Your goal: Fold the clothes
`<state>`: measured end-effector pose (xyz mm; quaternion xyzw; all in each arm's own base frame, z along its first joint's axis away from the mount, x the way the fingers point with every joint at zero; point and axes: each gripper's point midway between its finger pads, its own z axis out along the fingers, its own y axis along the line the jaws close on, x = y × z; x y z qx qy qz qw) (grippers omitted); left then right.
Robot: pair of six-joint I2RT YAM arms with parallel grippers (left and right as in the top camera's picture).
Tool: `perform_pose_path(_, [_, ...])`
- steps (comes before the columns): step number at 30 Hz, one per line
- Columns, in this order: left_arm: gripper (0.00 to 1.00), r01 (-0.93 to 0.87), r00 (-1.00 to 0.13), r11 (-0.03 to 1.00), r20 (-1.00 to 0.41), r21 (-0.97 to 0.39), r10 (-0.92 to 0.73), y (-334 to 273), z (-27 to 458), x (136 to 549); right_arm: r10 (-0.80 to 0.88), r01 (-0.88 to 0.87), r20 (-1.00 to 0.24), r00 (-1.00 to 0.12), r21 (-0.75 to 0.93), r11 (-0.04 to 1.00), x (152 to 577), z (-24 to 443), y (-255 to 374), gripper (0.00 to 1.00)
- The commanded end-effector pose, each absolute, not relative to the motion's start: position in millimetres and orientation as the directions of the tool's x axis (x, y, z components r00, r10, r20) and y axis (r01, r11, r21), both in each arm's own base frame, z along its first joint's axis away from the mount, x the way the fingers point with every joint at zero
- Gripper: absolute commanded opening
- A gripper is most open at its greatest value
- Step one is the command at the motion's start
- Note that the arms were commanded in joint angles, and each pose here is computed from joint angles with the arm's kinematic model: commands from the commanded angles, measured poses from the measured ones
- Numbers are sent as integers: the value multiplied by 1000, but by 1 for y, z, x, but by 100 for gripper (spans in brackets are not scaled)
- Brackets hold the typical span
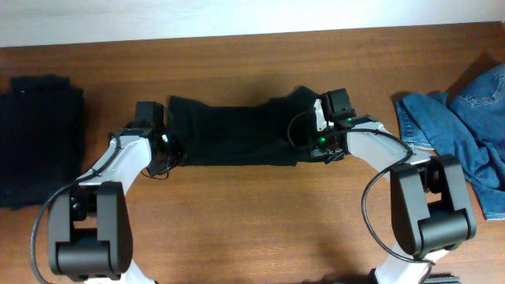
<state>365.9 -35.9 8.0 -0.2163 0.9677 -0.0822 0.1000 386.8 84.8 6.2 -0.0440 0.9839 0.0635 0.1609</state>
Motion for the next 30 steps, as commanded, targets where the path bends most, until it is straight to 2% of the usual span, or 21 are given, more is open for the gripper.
perform_pose_path(1, [20,-385,-872,891,-221,-241,-437,-37,35,372,-65,-106,-305,-950,122,987,383,0,85,4])
perform_pose_path(15, [21,-380,-863,892,-251,-246,-437,-36,42,376,-65,-106,-304,-950,122,987,382,0,85,4])
perform_pose_path(30, [21,-342,-803,891,-400,-297,-442,-34,59,414,-59,-115,-380,-923,126,985,401,7,88,4])
